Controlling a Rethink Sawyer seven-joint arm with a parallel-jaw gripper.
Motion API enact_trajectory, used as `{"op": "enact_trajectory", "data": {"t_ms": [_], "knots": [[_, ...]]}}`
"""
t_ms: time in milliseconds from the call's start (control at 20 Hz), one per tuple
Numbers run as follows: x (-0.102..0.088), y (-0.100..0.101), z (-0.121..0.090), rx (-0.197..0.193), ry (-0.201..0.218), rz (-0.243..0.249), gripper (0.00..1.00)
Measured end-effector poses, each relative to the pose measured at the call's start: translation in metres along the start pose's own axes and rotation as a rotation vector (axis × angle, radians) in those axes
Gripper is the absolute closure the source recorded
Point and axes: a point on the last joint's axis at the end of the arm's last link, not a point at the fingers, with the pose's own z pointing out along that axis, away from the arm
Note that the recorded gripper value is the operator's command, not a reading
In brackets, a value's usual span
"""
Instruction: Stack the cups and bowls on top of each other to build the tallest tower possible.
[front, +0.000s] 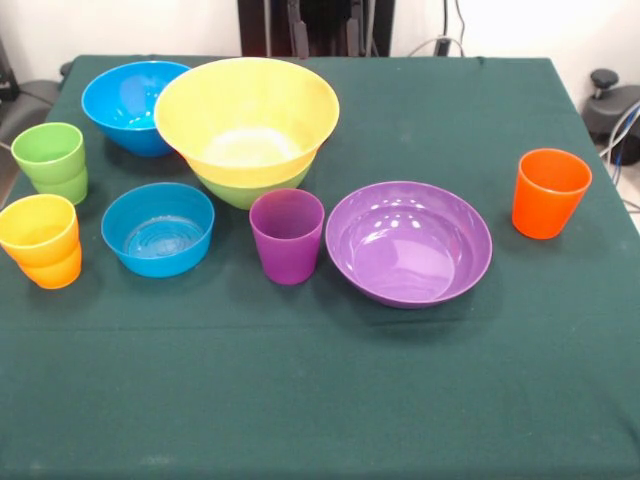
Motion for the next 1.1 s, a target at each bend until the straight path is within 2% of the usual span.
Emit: {"op": "enact_trajectory", "data": {"t_ms": [150, 200, 250, 300, 400, 450, 550, 800, 1100], "knots": [[0.002, 0.002, 0.0, 0.009, 0.068, -0.007, 0.0], [0.005, 0.006, -0.001, 0.016, 0.153, -0.019, 0.0], [0.007, 0.007, -0.001, 0.018, 0.18, -0.023, 0.0], [0.009, 0.011, -0.003, 0.021, 0.24, -0.031, 0.0], [0.012, 0.014, -0.004, 0.022, 0.286, -0.039, 0.0], [0.015, 0.018, -0.004, 0.024, 0.33, -0.049, 0.0], [0.018, 0.024, -0.001, 0.025, 0.371, -0.067, 0.0], [0.022, 0.033, 0.017, 0.02, 0.399, -0.1, 0.0], [0.029, 0.039, 0.04, 0.012, 0.428, -0.114, 0.0]]}}
